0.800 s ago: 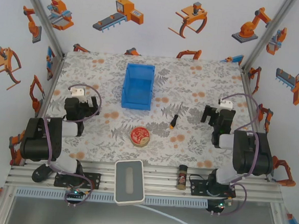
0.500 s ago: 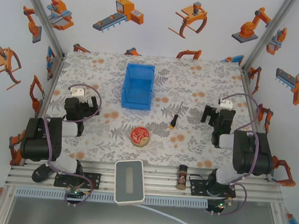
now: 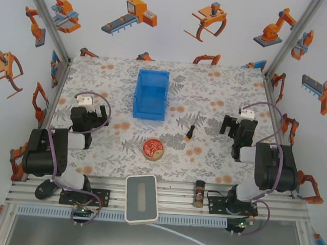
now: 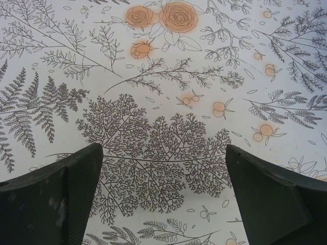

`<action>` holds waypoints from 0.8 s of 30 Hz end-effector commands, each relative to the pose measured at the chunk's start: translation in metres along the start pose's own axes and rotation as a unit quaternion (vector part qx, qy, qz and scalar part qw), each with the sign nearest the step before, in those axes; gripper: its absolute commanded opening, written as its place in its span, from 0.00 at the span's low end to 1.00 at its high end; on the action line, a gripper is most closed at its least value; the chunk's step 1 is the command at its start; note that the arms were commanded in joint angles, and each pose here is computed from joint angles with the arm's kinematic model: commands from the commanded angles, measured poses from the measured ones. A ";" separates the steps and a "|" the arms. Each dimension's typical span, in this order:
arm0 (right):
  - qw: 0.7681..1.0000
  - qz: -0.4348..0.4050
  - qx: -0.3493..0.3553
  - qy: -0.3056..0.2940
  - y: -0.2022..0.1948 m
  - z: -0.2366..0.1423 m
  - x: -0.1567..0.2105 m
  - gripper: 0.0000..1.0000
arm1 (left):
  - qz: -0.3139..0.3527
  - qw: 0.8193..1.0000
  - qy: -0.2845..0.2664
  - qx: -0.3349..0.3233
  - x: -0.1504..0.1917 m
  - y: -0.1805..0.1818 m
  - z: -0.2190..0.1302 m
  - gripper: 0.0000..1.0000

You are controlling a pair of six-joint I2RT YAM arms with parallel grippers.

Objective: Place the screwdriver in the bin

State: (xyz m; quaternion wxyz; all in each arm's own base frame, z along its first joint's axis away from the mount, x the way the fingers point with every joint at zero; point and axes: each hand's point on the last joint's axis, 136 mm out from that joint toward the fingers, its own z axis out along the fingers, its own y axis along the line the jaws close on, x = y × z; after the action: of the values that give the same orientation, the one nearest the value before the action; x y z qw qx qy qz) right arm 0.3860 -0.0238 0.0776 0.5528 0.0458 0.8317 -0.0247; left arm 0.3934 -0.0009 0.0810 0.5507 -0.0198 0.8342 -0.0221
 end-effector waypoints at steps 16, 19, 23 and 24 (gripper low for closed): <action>1.000 0.000 0.003 -0.015 -0.001 0.004 -0.013 0.99 | 0.009 1.000 -0.009 0.001 -0.009 -0.002 0.002 0.97; 1.000 -0.001 0.003 -0.022 -0.001 0.001 -0.019 0.99 | 0.010 1.000 -0.008 0.001 -0.009 -0.002 0.002 0.97; 0.999 0.005 0.021 -0.025 -0.008 -0.014 -0.039 0.99 | 0.011 1.000 -0.008 0.005 -0.010 -0.004 0.002 0.97; 0.999 0.007 0.026 -0.024 -0.009 -0.019 -0.046 0.99 | 0.012 1.000 -0.002 0.005 -0.012 -0.004 0.002 0.97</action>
State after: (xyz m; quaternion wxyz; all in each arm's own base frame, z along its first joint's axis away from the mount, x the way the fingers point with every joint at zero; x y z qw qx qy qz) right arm 0.3799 -0.0262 0.0911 0.5506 0.0502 0.8327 -0.0307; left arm 0.3934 -0.0013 0.0804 0.5490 -0.0193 0.8353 -0.0224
